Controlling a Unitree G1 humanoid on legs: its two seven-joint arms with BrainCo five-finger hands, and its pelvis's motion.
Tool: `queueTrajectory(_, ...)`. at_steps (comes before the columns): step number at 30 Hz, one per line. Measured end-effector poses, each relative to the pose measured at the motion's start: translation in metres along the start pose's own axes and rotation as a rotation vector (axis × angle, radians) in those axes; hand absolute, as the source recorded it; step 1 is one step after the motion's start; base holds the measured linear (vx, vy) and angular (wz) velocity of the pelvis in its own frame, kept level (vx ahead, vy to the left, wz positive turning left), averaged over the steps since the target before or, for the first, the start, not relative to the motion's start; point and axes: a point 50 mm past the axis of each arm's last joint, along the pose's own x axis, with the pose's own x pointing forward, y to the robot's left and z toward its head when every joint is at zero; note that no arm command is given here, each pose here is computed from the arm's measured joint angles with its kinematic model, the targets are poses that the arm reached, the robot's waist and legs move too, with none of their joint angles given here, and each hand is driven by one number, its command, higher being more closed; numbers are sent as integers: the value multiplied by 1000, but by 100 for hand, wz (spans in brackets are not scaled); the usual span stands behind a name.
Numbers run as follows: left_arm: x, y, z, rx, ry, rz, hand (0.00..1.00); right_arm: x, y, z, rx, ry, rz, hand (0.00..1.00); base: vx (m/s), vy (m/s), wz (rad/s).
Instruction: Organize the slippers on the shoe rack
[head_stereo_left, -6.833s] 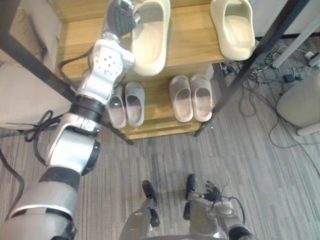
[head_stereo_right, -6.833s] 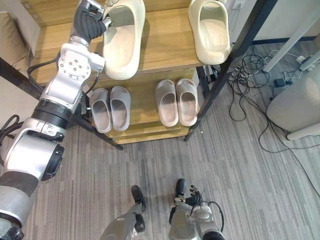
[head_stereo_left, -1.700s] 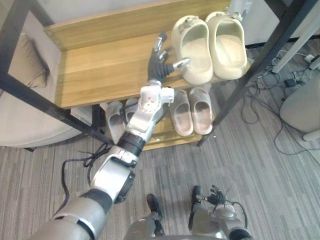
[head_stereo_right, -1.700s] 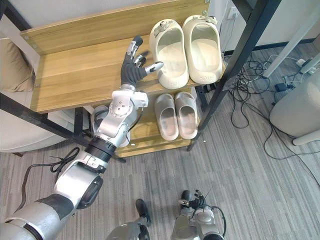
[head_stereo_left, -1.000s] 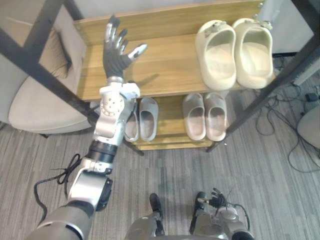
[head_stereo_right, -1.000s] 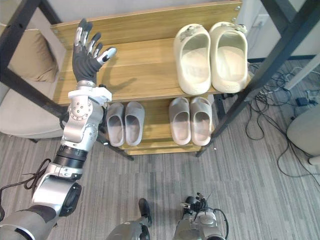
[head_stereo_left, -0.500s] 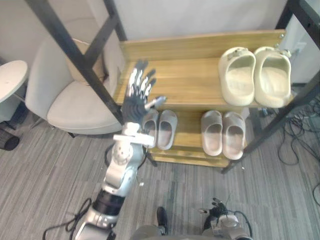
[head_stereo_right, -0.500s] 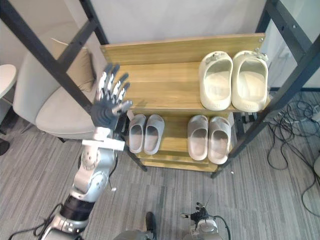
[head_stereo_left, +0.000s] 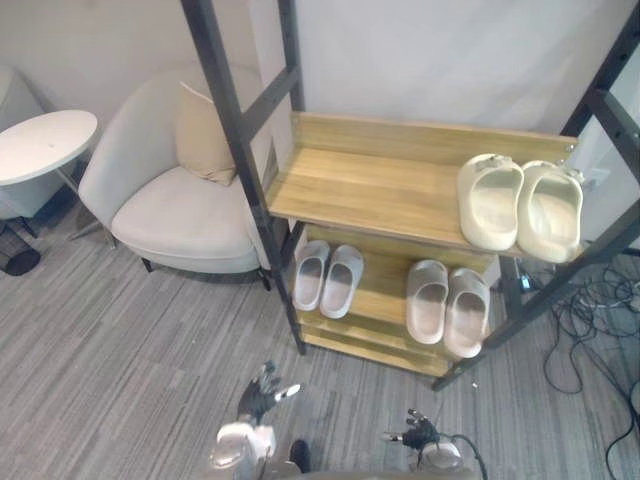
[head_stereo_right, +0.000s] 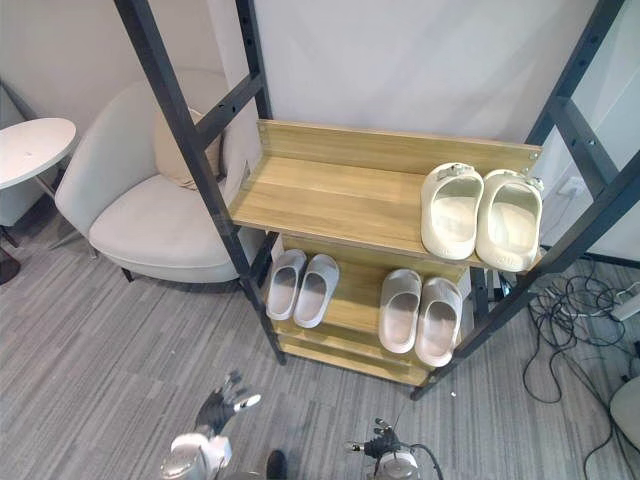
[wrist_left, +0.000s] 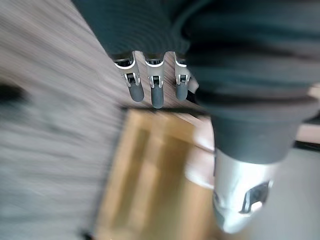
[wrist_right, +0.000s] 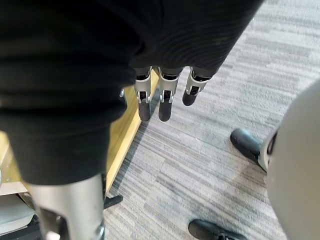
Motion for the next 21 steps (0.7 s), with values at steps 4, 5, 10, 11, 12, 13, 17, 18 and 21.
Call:
queueTrajectory(4, 0, 7, -12, 35, 65, 74, 0, -1, 2, -2, -13, 0, 2, 0, 12, 0, -1)
queueTrajectory(5, 0, 7, -12, 43, 67, 83, 0, -1, 3, -1, -25, -4, 4, 0, -5, 2, -10)
queueTrajectory(10, 1, 8, -17, 15, 93, 135, 0, -1, 7, 2, -28, -18, 13, 0, 19, 5, -17)
queueTrajectory(11, 2, 9, -18, 12, 97, 146, 0, -1, 7, 2, -31, -19, 13, 0, 0, 0, 0)
queueTrajectory(12, 1, 8, -18, 9, 98, 154, 0, -1, 8, 2, -38, -20, 14, 0, 0, 0, 0)
queueTrajectory(13, 1, 8, -18, 5, 98, 159, 0, -1, 7, 2, -53, -21, 14, 0, 11, 27, 8)
queueTrajectory(17, 2, 11, -17, 6, 95, 167, 0, 0, 8, 4, -67, -27, 17, 0, 17, 38, 17)
queueTrajectory(18, 4, 11, -14, 7, 90, 168, 0, 0, 6, 6, -70, -34, 15, 0, 9, 6, 45)
queueTrajectory(21, 6, 15, -8, 42, 74, 166, 0, 1, 6, 9, -82, -43, 20, 0, -9, 36, 100)
